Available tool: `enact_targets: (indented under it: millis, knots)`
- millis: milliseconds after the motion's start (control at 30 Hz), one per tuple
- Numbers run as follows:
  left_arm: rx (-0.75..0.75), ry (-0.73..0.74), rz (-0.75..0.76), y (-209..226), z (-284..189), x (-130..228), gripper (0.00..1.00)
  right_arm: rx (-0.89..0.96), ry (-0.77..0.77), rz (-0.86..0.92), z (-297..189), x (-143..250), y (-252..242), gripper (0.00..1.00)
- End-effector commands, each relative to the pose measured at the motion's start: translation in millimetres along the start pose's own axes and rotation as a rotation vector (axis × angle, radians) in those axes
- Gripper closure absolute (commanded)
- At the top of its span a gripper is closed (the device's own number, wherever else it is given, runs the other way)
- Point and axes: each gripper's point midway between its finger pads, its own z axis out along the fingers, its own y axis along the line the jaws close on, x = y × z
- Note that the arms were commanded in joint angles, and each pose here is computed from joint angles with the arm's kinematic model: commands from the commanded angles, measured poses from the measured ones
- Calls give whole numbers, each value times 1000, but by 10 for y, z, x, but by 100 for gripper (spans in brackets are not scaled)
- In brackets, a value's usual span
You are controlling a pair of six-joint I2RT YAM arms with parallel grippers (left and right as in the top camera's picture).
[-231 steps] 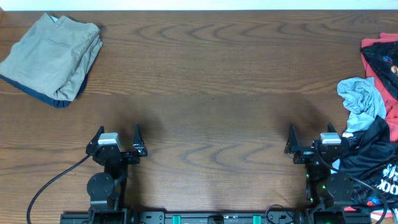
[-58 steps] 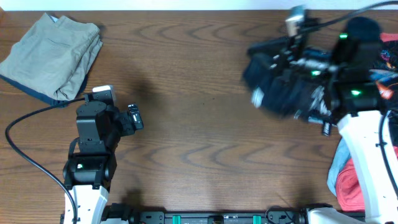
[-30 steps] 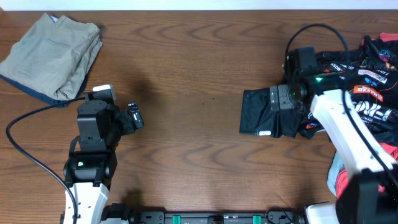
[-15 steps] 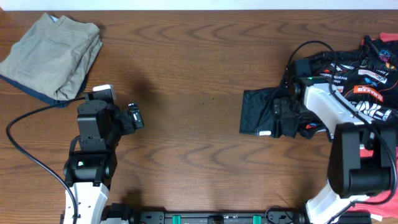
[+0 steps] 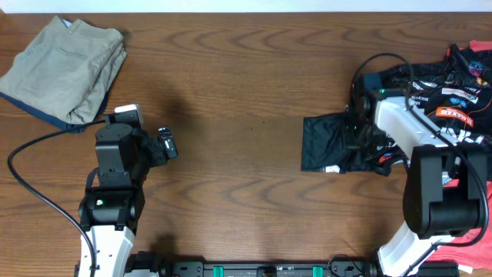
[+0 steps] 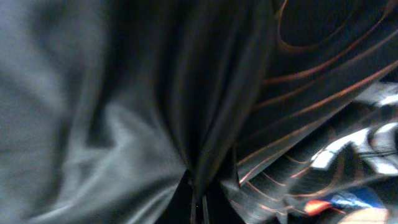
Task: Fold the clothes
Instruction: 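Pull the black jersey out of the pile toward table center with right gripper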
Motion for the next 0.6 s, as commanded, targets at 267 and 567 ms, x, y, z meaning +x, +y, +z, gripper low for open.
enact_targets:
  millis: [267,567]
  knots:
    - [5,-44,-6,-28,-45,-159,2,-691,-480,-464,-2379,-333,1529,99]
    - [5,-44,-6,-28,-45,-159,2,-612,-502,-621,-2300,-171,2112,46]
